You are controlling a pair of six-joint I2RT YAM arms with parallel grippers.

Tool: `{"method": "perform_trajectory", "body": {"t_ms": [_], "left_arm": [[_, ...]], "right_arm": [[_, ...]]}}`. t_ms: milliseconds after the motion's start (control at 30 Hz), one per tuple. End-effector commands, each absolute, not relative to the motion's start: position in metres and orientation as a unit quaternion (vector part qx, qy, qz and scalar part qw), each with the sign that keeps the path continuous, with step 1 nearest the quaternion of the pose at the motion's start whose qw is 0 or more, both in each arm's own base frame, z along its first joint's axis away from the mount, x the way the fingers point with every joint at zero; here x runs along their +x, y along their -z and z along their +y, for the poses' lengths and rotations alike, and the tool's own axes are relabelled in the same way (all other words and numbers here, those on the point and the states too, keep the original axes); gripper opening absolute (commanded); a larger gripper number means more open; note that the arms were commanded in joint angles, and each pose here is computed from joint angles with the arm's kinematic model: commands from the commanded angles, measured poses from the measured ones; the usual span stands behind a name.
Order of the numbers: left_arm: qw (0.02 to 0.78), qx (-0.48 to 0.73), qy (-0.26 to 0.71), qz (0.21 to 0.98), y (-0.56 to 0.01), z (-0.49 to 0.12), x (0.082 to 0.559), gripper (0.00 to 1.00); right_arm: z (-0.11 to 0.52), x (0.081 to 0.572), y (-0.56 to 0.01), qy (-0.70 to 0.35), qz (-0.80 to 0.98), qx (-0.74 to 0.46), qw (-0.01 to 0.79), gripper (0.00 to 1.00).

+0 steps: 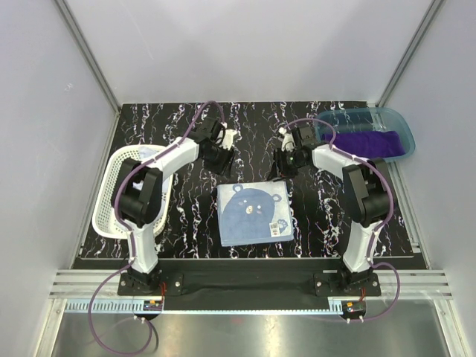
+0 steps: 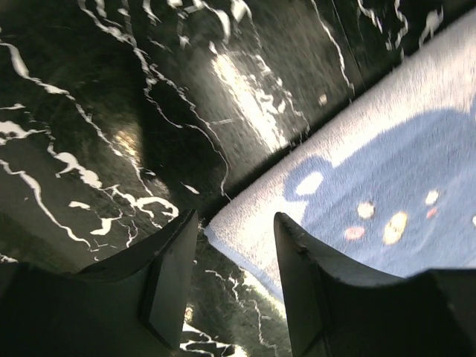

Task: Fold and stack the towels
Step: Fold the towel

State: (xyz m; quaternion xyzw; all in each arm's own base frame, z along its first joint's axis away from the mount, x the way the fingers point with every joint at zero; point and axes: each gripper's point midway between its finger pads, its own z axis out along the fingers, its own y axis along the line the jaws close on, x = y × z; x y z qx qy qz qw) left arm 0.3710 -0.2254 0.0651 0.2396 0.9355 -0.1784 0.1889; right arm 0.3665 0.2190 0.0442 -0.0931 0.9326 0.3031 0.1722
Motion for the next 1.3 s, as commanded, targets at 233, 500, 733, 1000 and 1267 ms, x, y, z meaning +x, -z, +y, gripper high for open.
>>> {"method": "perform_trajectory", "body": {"t_ms": [233,500,733,1000,1267], "left_arm": [[0.148,0.306,0.224,0.913,-0.049,-0.22,0.364,0.52],[0.116,0.303,0.229,0.918,-0.033,-0.205,0.356,0.53],[0.118,0.296,0.224,0.921,-0.03,-0.199,0.365,0.49],[0.104,0.292,0.248,0.918,-0.027,-0.201,0.365,0.43],[0.095,0.287,0.261,0.917,-0.025,-0.202,0.365,0.37]], "right_arm": [[0.177,0.379,-0.071,-0.352,0.906,-0.191,0.137,0.52],[0.171,0.376,-0.046,-0.363,0.892,-0.25,0.102,0.61],[0.169,0.382,-0.035,-0.367,0.885,-0.272,0.086,0.61],[0.179,0.38,-0.027,-0.407,0.866,-0.283,0.068,0.56],[0.178,0.377,-0.021,-0.411,0.865,-0.283,0.057,0.49]]}}
